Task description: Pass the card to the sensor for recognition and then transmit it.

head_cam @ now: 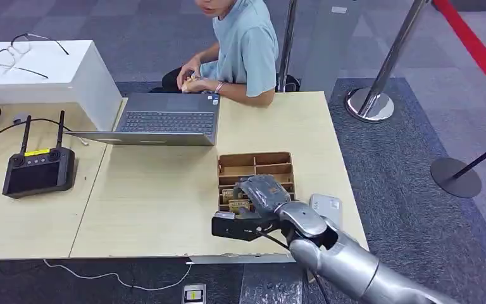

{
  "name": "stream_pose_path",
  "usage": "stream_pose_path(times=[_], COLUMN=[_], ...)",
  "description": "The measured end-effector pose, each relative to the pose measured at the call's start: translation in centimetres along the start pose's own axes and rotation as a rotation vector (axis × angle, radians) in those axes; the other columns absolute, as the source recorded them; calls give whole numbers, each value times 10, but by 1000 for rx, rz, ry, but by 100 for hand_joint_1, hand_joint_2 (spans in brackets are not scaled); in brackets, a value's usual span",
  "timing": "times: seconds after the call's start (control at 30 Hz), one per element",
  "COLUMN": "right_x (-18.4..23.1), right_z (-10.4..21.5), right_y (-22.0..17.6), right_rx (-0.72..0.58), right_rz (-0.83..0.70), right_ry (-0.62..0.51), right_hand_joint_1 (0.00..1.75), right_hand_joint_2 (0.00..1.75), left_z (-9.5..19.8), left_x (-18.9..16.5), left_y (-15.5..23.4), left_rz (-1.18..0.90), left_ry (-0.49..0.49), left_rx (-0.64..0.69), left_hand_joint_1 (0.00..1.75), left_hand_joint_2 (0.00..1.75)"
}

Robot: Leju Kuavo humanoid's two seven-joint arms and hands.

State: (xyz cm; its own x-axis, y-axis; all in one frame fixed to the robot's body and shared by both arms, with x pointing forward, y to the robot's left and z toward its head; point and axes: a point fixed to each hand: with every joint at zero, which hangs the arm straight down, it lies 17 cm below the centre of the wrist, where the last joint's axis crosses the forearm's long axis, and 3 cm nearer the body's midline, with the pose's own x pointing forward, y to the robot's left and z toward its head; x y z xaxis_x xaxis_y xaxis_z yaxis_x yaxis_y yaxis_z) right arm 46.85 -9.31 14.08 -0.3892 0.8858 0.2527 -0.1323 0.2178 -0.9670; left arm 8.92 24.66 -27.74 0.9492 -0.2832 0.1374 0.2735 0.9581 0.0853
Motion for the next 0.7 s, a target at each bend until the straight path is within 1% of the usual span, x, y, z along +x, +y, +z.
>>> stream_pose_path(times=[0.27,0.3,0.37,0.47,0.5,0.57,0.63,0.7], right_x=[-2,-2,-2,-3,-3,-4,-5,-6], right_z=[3,3,3,4,4,5,5,5], right_y=[6,6,6,7,7,8,9,10], right_rx=[6,7,7,8,9,12,17,19], right_rz=[-1,-1,-1,-1,-1,2,5,5], right_ry=[12,12,13,14,14,17,21,23], right_hand_joint_1=[82,79,82,82,86,103,115,119], right_hand_joint_2=[175,175,175,175,175,175,175,175], left_z=[0,0,0,0,0,0,0,0], left_x=[0,0,0,0,-1,-1,0,0], left_y=[-1,-1,-1,-1,-1,-1,-1,-1], left_rz=[2,2,2,2,2,2,2,3], left_ry=[1,1,1,2,3,3,1,-1], left_rx=[-3,-3,-3,-4,-5,-5,-4,-4], left_hand_joint_1=[0,0,0,0,0,0,0,0], left_hand_joint_2=[0,0,0,0,0,0,0,0])
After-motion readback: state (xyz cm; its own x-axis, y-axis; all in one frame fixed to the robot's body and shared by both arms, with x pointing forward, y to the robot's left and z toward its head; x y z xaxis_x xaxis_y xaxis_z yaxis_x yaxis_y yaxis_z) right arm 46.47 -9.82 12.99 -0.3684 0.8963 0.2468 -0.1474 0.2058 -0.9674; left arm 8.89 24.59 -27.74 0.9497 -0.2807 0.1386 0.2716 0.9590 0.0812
